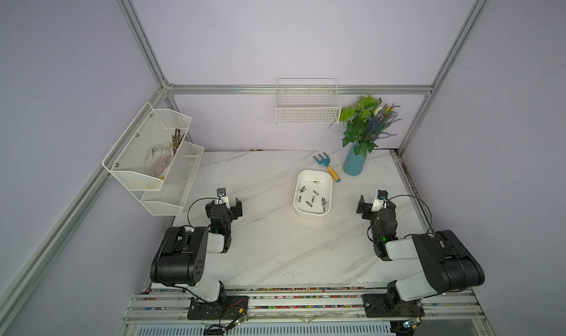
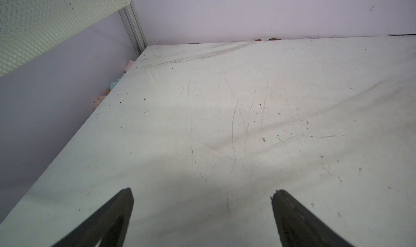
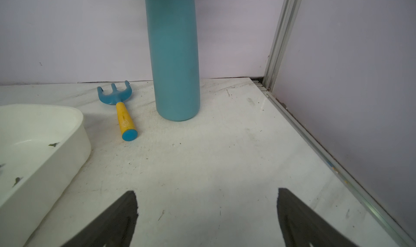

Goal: Put the bit on the desktop into the storage box
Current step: Reset both arms

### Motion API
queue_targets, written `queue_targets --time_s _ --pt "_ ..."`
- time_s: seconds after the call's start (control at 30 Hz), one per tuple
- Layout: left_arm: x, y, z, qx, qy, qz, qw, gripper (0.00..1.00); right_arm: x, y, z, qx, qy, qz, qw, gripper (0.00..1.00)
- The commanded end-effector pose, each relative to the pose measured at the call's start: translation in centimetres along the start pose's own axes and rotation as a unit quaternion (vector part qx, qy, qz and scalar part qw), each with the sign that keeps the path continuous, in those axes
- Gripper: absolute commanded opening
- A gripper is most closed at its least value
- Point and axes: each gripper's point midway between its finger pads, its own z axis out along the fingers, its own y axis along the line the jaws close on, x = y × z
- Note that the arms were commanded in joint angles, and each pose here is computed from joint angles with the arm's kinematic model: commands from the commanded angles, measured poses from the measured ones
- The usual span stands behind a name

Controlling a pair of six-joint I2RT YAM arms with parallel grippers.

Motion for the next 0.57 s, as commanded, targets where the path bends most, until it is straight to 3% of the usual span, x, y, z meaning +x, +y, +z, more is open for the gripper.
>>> queue_targets --time_s 0.0,0.53 --pt "-2.20 0.01 0.09 0.004 -0.029 -0.014 0.999 1.00 -2.01 -0.21 1.02 0.009 -0.021 0.031 0.999 1.00" --pt "-2.23 0.04 -0.04 0.004 -0.038 -0.013 0.999 1.00 -2.18 -0.39 0.95 -0.004 -0.034 0.038 0.999 1.00"
